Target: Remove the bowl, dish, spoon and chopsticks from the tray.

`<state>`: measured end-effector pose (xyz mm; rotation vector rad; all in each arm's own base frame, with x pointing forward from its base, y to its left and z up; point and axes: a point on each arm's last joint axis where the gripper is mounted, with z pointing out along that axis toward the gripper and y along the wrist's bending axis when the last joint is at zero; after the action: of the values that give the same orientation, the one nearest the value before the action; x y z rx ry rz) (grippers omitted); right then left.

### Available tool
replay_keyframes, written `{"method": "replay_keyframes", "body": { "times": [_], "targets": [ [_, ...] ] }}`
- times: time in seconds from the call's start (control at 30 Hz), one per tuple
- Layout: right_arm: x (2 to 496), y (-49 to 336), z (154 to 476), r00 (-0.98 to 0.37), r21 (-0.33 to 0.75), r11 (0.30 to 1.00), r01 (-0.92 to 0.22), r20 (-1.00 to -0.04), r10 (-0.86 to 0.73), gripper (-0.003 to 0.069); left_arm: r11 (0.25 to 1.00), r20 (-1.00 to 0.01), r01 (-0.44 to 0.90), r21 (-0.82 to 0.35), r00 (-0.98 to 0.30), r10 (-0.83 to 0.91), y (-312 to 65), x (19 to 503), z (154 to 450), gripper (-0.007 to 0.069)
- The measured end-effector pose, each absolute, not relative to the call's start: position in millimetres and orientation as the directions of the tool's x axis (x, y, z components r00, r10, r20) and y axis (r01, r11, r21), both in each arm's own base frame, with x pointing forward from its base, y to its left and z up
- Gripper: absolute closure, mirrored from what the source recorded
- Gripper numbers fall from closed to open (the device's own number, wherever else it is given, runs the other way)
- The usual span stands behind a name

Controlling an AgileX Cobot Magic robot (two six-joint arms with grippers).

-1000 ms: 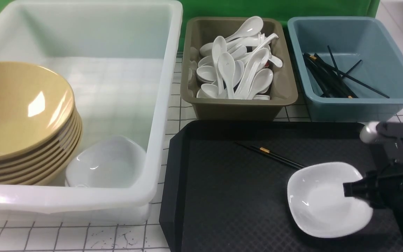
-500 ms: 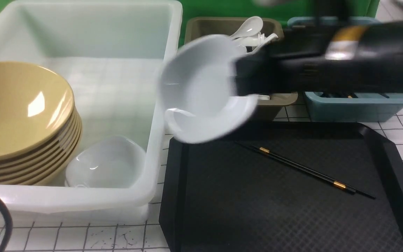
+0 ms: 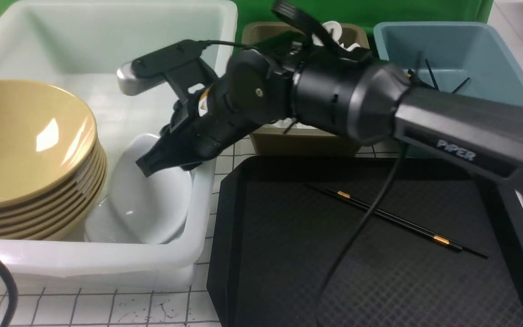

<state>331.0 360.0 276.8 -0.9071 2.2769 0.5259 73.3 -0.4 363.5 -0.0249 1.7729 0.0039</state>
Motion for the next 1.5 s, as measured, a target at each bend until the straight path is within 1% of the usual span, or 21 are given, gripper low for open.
{"method": "replay_keyframes", "body": {
  "times": [0.03,0.07,0.1,0.17,0.23,0.27,0.3,0.37,0.4,0.47,0.5,0.53,0.57,0.6,0.63,0.67,0.77,0.9,1.07,1.33,1.5],
  "targets": [
    [331.0,360.0,276.5,-0.57,0.129,0.684,-0.718,-0.673,-0.471,0.0452,1.0,-0.98,-0.019,-0.011,-0.201,-0.015,-0.4,73.3,363.5,0.0637],
    [330.5,359.5,279.5,-0.571,0.128,0.683,-0.719,-0.67,-0.474,0.0411,1.0,-0.98,-0.019,-0.01,-0.201,-0.014,-0.4,73.3,363.5,0.0637],
    [328.6,356.4,288.0,-0.559,0.113,0.677,-0.727,-0.67,-0.489,0.0338,1.0,-0.98,-0.019,-0.004,-0.201,-0.008,-0.3,73.3,363.6,0.0637],
    [326.8,349.1,301.1,-0.543,0.09,0.669,-0.738,-0.668,-0.509,0.0274,1.0,-0.979,-0.02,0.002,-0.202,-0.002,-0.1,73.3,363.2,0.0637],
    [324.8,332.0,324.9,-0.485,0.016,0.638,-0.77,-0.664,-0.569,0.0224,1.0,-0.979,-0.02,0.016,-0.205,0.011,0.3,73.3,363.0,0.0637],
    [326.2,330.8,325.3,-0.477,0.005,0.636,-0.772,-0.665,-0.575,0.0224,1.0,-0.979,-0.02,0.02,-0.205,0.016,0.4,73.3,363.0,0.0637],
    [326.0,302.8,347.0,-0.445,-0.09,0.631,-0.77,-0.633,-0.633,0.0207,0.999,-0.977,-0.004,0.038,-0.212,0.036,-0.3,73.8,361.0,0.0637],
    [331.6,280.3,354.2,-0.463,-0.139,0.662,-0.737,-0.61,-0.643,0.0204,0.999,-0.974,0.015,0.047,-0.22,0.049,-1.4,74.4,358.2,0.0637],
    [339.5,247.7,359.0,-0.52,-0.168,0.72,-0.674,-0.583,-0.624,0.0204,0.998,-0.971,0.033,0.051,-0.234,0.057,-2.4,75.8,353.0,0.0637],
    [353.2,200.0,351.0,-0.623,-0.168,0.796,-0.581,-0.538,-0.568,0.0211,0.997,-0.967,0.059,0.057,-0.246,0.07,-4.1,78.3,344.6,0.0637],
    [356.4,186.2,339.6,-0.666,-0.158,0.817,-0.555,-0.504,-0.55,0.0216,0.996,-0.963,0.071,0.059,-0.26,0.076,-4.9,79.9,337.4,0.0637],
    [362.1,157.8,314.2,-0.75,-0.129,0.856,-0.5,-0.43,-0.502,0.0227,0.994,-0.958,0.089,0.06,-0.274,0.082,-6.2,82.2,328.5,0.0637],
    [362.6,154.1,310.1,-0.761,-0.125,0.861,-0.493,-0.418,-0.496,0.0229,0.994,-0.956,0.095,0.06,-0.283,0.085,-6.6,82.8,325.0,0.0637],
    [362.1,132.6,278.9,-0.827,-0.095,0.887,-0.451,-0.328,-0.456,0.0243,0.991,-0.948,0.116,0.058,-0.304,0.091,-8.4,85.0,313.3,0.0637],
    [361.0,128.0,269.9,-0.836,-0.087,0.892,-0.444,-0.317,-0.447,0.0247,0.991,-0.946,0.119,0.058,-0.312,0.092,-8.6,85.5,309.8,0.0637],
    [351.0,113.3,230.6,-0.883,-0.06,0.905,-0.42,-0.202,-0.423,0.0262,0.989,-0.939,0.138,0.056,-0.328,0.099,-10.3,87.6,296.6,0.0637],
    [339.2,109.8,203.0,-0.888,-0.042,0.903,-0.428,-0.163,-0.429,0.027,0.986,-0.938,0.157,0.056,-0.33,0.106,-12.2,89.5,286.6,0.0637],
    [326.8,108.9,179.4,-0.878,-0.031,0.89,-0.454,-0.151,-0.453,0.0272,0.985,-0.954,0.16,0.059,-0.28,0.102,-12.9,91.3,288.8,0.0637],
    [323.5,108.4,168.5,-0.868,-0.034,0.881,-0.471,-0.16,-0.47,0.0293,0.986,-0.958,0.157,0.059,-0.27,0.1,-12.8,91.7,289.3,0.0637],
    [318.5,116.3,164.3,-0.877,0.028,0.884,-0.466,-0.15,-0.457,0.0426,0.986,-0.96,0.155,0.056,-0.263,0.096,-12.7,91.9,289.9,0.0637],
    [314.1,126.0,164.3,-0.854,0.035,0.86,-0.509,-0.145,-0.499,0.0508,0.986,-0.96,0.155,0.055,-0.262,0.095,-12.7,91.9,290.0,0.0637]
  ]
}}
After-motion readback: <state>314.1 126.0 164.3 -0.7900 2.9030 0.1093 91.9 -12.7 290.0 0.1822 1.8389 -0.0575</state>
